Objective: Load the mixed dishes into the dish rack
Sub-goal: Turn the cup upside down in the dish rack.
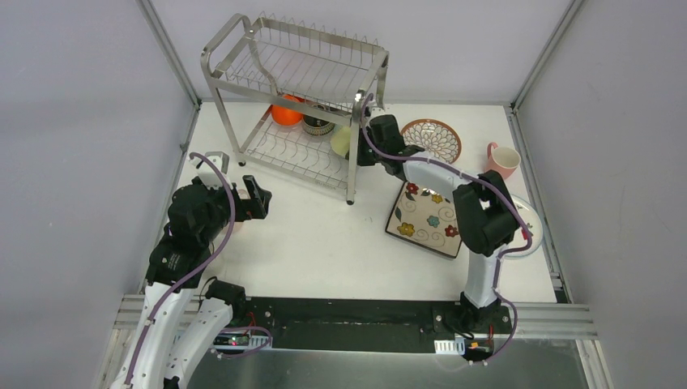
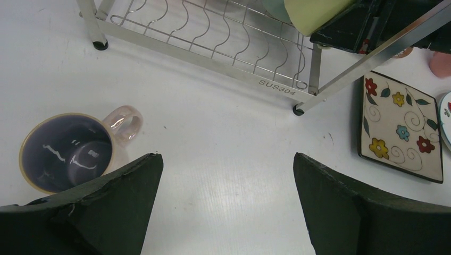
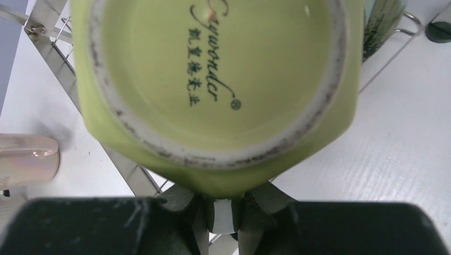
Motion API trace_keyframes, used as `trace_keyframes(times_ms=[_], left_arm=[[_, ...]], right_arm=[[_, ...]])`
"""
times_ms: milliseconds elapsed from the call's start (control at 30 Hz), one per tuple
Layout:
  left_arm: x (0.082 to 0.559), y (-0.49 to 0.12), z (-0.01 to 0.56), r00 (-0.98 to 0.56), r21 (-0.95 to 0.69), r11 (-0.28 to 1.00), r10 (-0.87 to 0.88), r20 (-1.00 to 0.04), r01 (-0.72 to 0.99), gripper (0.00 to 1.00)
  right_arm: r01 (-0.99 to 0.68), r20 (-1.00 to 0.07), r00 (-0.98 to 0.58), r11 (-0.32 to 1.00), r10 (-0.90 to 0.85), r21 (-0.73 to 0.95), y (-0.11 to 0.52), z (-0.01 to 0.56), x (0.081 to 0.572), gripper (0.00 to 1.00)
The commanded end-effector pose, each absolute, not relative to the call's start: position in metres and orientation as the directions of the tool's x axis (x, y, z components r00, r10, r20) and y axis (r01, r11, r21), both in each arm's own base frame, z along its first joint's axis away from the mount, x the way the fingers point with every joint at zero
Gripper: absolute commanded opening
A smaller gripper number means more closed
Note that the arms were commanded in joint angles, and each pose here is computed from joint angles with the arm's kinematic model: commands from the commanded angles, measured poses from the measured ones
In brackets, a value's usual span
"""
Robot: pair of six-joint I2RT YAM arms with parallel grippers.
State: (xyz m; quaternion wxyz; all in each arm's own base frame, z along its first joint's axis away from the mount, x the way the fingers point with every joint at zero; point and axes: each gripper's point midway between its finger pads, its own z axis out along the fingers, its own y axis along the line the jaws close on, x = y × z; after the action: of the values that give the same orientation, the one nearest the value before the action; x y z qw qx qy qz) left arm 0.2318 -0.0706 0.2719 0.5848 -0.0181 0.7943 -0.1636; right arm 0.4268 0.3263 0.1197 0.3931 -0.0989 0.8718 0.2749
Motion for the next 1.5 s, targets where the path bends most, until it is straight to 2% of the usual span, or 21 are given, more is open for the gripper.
trace_keyframes(times_ms=[0, 133, 433, 600, 900, 1100, 1300, 1467], left_arm=[[0.232, -0.069, 0.278, -0.286, -0.266, 0.95, -0.212, -0.934, 0.164, 0.98], [0.231, -0.069, 0.278, -0.285, -0.267, 0.949, -0.213, -0.935, 0.167, 0.98], [0.231, -0.069, 0.277, -0.287, -0.267, 0.949, -0.211, -0.934, 0.169, 0.98], [0.232, -0.068, 0.277, -0.287, -0.264, 0.951, -0.211, -0.934, 0.16, 0.98], [0.231, -0.069, 0.277, -0.287, -0.262, 0.951, -0.207, -0.935, 0.167, 0.98], [0.23, -0.067, 0.278, -0.281, -0.258, 0.953, -0.206, -0.937, 0.161, 0.98], [0.231, -0.065, 0.277, -0.281, -0.252, 0.956, -0.203, -0.938, 0.15, 0.98], [0.233, -0.064, 0.276, -0.285, -0.248, 0.958, -0.2, -0.937, 0.145, 0.98]], right_arm=[[-0.424, -0.797, -0.591, 0.791, 0.128, 0.441, 0.353, 0.171, 0.446, 0.0], [-0.388, -0.787, -0.602, 0.813, 0.132, 0.433, 0.354, 0.159, 0.449, 0.02], [-0.38, -0.763, -0.642, 0.837, 0.069, 0.395, 0.36, 0.137, 0.447, 0.13], [-0.365, -0.738, -0.674, 0.855, 0.031, 0.369, 0.361, 0.125, 0.447, 0.15], [-0.341, -0.729, -0.684, 0.887, -0.007, 0.311, 0.358, 0.106, 0.446, 0.29], [-0.33, -0.722, -0.692, 0.881, 0.019, 0.34, 0.361, 0.113, 0.441, 0.41], [-0.299, -0.724, -0.679, 0.856, 0.119, 0.422, 0.36, 0.136, 0.436, 0.51], [-0.311, -0.703, -0.692, 0.81, 0.165, 0.497, 0.363, 0.153, 0.425, 0.52]])
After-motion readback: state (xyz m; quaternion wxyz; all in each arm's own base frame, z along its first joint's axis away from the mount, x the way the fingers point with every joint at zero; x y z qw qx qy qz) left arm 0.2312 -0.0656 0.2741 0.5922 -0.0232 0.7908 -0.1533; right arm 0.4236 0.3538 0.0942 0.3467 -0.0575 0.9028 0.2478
